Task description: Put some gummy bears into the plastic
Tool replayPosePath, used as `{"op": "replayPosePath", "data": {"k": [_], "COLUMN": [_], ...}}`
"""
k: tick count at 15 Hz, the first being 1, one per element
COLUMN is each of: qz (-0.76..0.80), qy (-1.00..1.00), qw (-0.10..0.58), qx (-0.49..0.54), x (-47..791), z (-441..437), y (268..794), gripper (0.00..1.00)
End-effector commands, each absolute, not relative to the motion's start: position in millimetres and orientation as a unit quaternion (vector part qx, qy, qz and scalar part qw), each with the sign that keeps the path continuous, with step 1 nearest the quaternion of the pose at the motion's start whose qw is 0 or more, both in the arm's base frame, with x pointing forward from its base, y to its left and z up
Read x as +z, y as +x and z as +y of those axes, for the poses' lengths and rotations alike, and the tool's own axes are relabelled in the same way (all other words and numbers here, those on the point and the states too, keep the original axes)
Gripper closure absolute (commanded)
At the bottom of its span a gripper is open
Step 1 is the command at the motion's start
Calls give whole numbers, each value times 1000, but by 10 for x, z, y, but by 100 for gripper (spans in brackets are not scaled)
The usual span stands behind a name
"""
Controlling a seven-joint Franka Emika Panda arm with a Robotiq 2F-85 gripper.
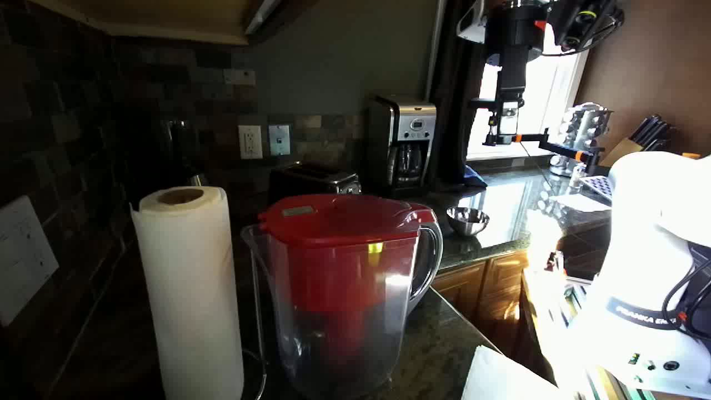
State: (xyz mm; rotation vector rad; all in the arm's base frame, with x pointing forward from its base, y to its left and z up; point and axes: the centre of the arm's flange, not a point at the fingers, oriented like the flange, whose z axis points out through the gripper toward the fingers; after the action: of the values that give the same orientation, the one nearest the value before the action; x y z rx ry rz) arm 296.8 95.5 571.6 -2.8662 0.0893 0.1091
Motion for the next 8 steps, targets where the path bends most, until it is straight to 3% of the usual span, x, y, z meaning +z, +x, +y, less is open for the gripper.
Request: {"op": "replayPosePath", "data": {"k": [1, 5, 8], "qz": [31, 30, 54], "qy": [-990, -988, -992], "qw": [136, 139, 116], "qx": [38, 59, 5], "x": [5716, 5669, 5500], "z": [955, 905, 629], "y": [2968, 2938, 2928], "gripper": [0, 0, 0]}}
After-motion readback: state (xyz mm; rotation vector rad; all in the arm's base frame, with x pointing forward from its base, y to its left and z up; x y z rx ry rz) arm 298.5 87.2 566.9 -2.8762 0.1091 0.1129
